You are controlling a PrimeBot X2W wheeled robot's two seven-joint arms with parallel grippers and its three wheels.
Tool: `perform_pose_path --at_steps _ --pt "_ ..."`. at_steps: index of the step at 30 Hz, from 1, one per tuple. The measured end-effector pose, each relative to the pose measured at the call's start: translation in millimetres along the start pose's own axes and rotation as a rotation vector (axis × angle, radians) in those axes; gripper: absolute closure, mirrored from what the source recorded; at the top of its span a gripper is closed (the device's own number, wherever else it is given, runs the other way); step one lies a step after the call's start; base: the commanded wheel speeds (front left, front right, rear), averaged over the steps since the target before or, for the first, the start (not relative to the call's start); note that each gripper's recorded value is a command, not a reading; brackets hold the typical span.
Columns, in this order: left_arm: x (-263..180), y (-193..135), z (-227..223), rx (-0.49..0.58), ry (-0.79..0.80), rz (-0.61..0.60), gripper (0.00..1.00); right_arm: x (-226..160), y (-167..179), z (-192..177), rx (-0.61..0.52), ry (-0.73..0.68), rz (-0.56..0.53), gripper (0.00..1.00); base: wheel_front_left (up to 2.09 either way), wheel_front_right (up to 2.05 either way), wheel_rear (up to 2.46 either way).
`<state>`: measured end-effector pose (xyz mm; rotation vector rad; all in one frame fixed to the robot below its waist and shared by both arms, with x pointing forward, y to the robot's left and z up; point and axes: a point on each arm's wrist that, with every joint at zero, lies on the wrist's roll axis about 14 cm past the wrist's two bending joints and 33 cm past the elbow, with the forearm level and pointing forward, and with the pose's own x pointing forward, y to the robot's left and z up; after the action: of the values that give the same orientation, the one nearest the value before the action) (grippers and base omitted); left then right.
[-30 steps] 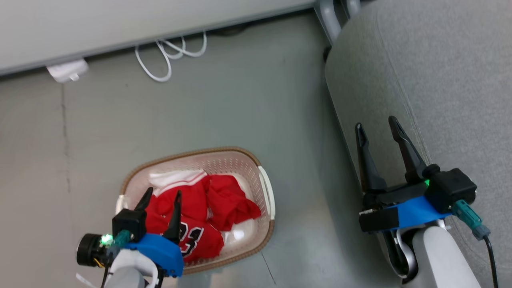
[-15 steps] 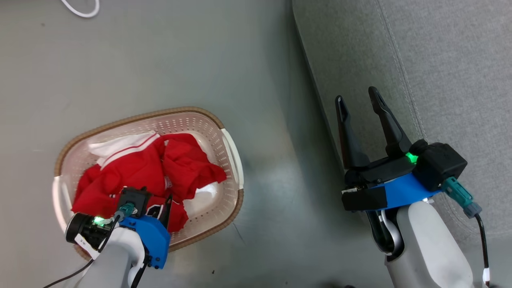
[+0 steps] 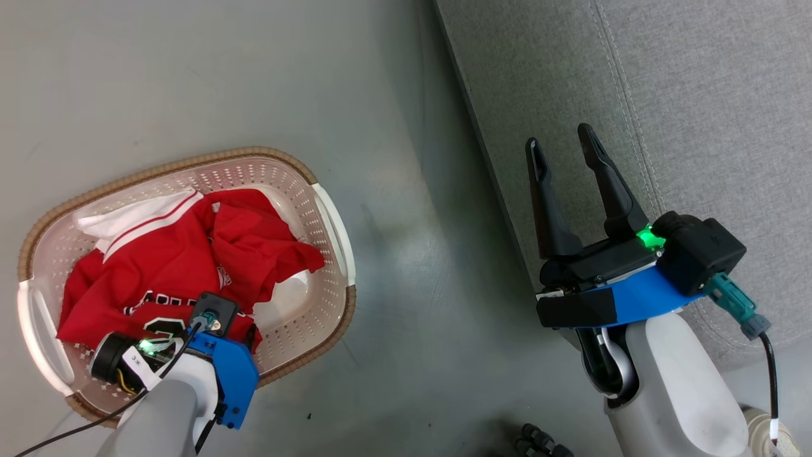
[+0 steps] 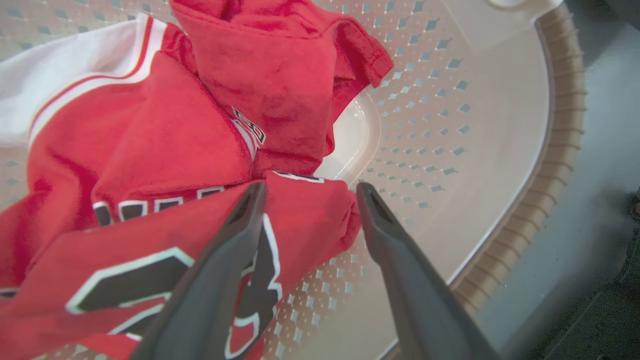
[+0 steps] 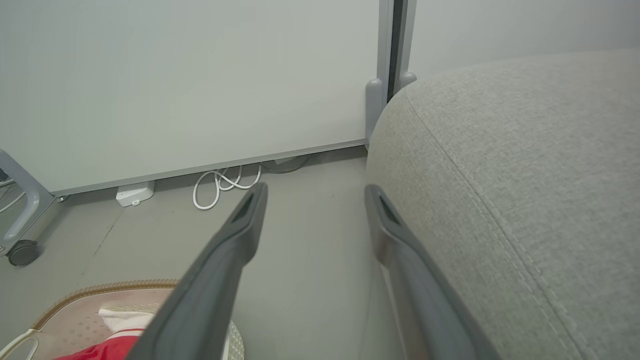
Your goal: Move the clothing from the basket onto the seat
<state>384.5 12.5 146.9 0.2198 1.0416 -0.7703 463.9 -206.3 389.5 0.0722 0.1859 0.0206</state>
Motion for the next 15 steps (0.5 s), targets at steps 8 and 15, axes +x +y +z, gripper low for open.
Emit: perform_pose_path --at_steps 8,15 --pt "7.5 11.3 -27.5 -0.013 0.128 0.059 0.0 2.9 -2.8 -5.4 0.009 0.01 -0.007 0.0 0.0 0.0 0.0" --pt "9.2 12.7 -36.6 -0.049 0.175 0.064 1.0 4.5 -3.7 -6.5 0.009 0.012 -0.008 0.0 0.0 0.0 0.0"
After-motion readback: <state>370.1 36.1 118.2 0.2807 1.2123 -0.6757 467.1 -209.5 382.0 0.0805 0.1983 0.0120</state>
